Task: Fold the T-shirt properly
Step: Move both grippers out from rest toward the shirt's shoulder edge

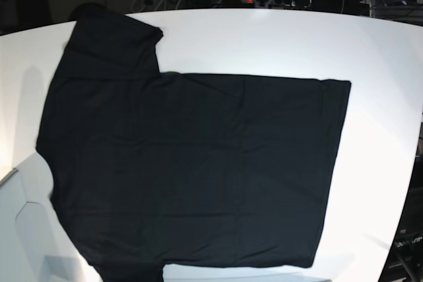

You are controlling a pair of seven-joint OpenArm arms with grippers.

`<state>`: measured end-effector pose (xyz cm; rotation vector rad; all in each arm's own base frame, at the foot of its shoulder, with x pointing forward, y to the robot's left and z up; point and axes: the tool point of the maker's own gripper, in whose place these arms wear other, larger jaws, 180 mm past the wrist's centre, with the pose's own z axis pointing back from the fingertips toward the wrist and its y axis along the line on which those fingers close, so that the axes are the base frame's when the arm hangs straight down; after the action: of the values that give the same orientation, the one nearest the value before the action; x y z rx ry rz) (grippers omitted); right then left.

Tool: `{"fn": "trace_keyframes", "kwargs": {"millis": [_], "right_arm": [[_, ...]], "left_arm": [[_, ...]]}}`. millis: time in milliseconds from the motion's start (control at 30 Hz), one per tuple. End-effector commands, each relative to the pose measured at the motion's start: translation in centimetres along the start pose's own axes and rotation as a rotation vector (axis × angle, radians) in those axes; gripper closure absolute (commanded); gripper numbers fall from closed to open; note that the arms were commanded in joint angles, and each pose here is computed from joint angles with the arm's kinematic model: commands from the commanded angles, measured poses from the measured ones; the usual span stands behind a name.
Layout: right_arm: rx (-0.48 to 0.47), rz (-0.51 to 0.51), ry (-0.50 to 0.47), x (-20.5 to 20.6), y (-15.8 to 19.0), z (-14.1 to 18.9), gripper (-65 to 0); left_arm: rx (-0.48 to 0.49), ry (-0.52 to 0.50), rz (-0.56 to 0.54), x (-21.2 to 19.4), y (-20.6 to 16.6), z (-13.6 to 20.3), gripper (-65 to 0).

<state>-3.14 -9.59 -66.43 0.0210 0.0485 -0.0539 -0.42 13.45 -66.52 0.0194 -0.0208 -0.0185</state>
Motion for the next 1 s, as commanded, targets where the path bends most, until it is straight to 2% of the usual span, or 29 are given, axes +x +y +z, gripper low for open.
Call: {"fn": "trace_keyframes", "kwargs": {"millis": [0,700,833,967], "right_arm": [[0.028,0.014,0.018,-0.8,0.8,0.0,0.0],[0.027,0.016,0.024,-1.1,0.8,0.0,0.0],[0.027,0.017,0.038,-2.2,0.7,0.1,0.0],[0.025,0.017,0.066,-4.2,0.6,0.1,0.0]], "left_arm": [[0.008,-0.006,0.003,-0.2,0.2,0.0,-0.1],[0.010,-0.017,0.002,-0.6,0.2,0.2,-0.4],[0.008,-0.006,0.001,-1.5,0.2,0.2,-0.1],[0.034,0.024,-0.004,-4.0,2.1,0.5,-0.1]]}}
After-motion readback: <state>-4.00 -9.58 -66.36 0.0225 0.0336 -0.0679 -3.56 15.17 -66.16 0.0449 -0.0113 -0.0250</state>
